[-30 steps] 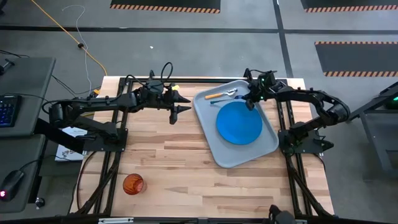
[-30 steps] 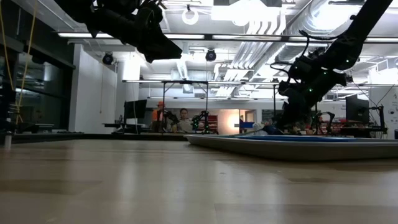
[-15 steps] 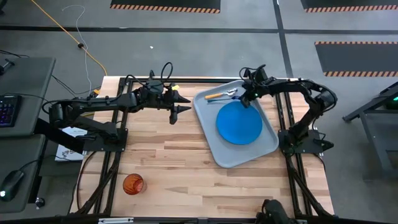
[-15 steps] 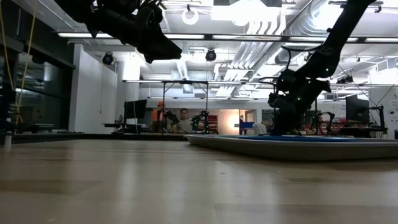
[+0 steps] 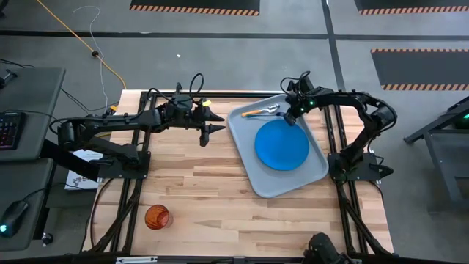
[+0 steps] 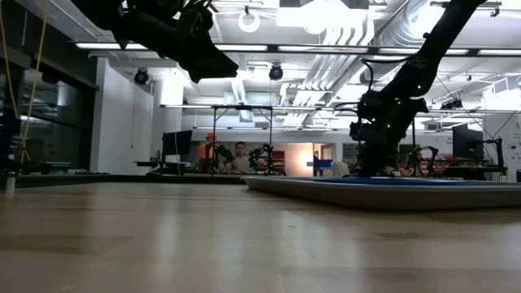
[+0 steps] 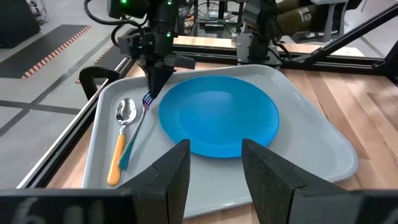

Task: Pick and place plate/cup/fork/spoon on tray
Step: Put the blue fork on the gray serving tray to the right of the yellow spoon

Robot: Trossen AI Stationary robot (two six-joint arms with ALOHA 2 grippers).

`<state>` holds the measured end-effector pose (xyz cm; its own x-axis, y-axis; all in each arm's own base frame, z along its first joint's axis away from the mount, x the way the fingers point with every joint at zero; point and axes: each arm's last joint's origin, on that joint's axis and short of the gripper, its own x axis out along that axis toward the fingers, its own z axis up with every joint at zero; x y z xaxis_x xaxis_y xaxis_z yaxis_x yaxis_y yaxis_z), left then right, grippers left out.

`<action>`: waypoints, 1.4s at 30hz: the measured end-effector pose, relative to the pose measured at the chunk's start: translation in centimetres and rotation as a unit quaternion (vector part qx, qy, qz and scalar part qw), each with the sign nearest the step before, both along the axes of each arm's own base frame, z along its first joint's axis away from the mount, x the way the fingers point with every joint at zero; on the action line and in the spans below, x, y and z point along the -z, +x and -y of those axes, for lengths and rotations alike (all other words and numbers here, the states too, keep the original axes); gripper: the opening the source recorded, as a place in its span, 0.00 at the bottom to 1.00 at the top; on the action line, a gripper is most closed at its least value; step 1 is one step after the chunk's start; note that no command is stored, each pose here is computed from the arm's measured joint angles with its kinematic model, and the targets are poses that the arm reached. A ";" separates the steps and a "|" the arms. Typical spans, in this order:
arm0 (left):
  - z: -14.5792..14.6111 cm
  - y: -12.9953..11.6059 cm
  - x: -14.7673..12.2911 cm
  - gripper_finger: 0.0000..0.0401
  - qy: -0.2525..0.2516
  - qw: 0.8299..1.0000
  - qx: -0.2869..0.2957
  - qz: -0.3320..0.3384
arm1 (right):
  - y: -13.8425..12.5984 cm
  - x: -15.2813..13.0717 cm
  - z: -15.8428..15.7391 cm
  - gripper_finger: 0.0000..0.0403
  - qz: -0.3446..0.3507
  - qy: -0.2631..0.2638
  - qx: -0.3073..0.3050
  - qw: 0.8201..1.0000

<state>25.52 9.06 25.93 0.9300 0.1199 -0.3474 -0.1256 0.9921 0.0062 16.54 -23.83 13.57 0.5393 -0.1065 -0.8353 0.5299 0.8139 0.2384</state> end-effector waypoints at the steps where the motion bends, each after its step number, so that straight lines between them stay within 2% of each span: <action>1: 0.0 0.0 0.0 0.33 0.000 1.000 0.000 0.000 | 0.0 0.0 0.0 0.02 -0.002 0.002 0.000 1.000; 13: 0.0 0.0 0.0 0.33 0.000 1.000 0.000 0.000 | -0.1 0.1 0.1 0.26 -0.023 -0.017 0.009 1.000; 19: 0.0 0.0 0.0 0.33 0.000 1.000 0.000 0.000 | -0.1 -0.1 0.1 0.34 -0.025 -0.028 0.004 0.999; 30: 0.0 0.0 0.0 0.33 0.000 1.000 0.000 0.000 | -0.5 -3.2 -0.3 0.37 -0.010 -0.087 0.010 0.996; 38: 0.0 0.0 0.0 0.33 0.000 1.000 0.000 0.000 | -0.6 -3.5 -0.4 0.37 -0.004 -0.086 0.017 0.996; 42: 0.0 0.0 0.0 0.33 0.001 1.000 0.000 0.000 | -0.3 -3.7 -0.4 0.37 0.029 -0.073 0.008 0.997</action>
<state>25.52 9.06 25.93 0.9299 0.1198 -0.3478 -0.1250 0.9921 0.0074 16.20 -23.46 17.28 0.5842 -0.2347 -0.7770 0.5321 0.8336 0.1483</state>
